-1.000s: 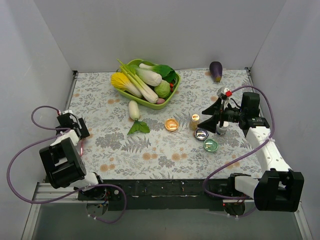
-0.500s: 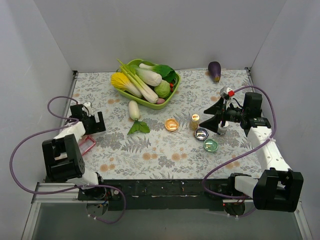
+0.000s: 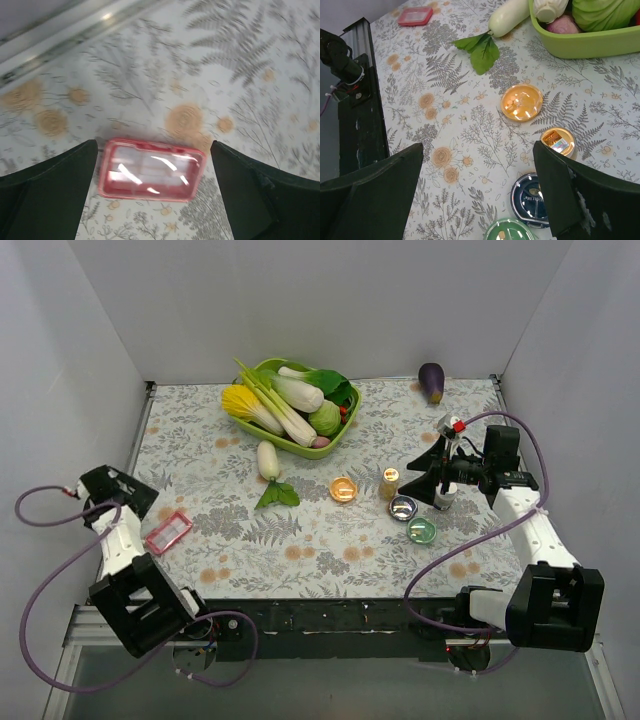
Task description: Sort the pills into containers
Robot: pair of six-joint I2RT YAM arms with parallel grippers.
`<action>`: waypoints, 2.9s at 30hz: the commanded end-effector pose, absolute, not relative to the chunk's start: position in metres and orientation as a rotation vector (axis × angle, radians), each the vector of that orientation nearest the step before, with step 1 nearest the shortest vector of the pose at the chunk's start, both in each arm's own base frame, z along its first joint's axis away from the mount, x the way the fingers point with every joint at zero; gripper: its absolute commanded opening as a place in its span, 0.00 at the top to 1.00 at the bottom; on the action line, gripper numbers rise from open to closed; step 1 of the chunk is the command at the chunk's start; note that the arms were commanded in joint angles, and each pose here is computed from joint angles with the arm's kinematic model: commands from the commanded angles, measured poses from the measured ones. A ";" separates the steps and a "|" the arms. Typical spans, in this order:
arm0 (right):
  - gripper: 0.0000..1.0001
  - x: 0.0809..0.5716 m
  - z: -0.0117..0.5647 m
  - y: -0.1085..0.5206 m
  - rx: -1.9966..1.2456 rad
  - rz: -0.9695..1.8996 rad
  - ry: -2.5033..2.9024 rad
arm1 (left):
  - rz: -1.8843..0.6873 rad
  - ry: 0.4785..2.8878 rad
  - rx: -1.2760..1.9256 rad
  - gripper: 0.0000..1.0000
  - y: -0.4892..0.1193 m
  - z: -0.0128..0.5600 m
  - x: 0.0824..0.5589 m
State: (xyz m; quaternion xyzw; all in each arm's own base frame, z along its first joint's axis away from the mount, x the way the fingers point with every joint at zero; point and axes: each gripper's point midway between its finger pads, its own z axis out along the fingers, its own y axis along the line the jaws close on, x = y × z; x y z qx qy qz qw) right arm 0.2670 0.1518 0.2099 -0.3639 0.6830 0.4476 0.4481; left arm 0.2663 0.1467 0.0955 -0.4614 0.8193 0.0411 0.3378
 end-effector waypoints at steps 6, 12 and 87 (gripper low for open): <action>0.02 0.267 0.197 0.151 -0.891 1.129 1.724 | -0.042 1.955 -1.733 0.02 0.166 0.044 0.224; 0.02 0.268 0.192 0.150 -0.894 1.132 1.737 | -0.107 1.931 -1.891 0.08 0.151 0.022 0.213; 0.02 0.261 0.186 0.150 -0.916 1.151 1.745 | -0.102 2.758 -0.095 0.78 -0.063 0.055 0.298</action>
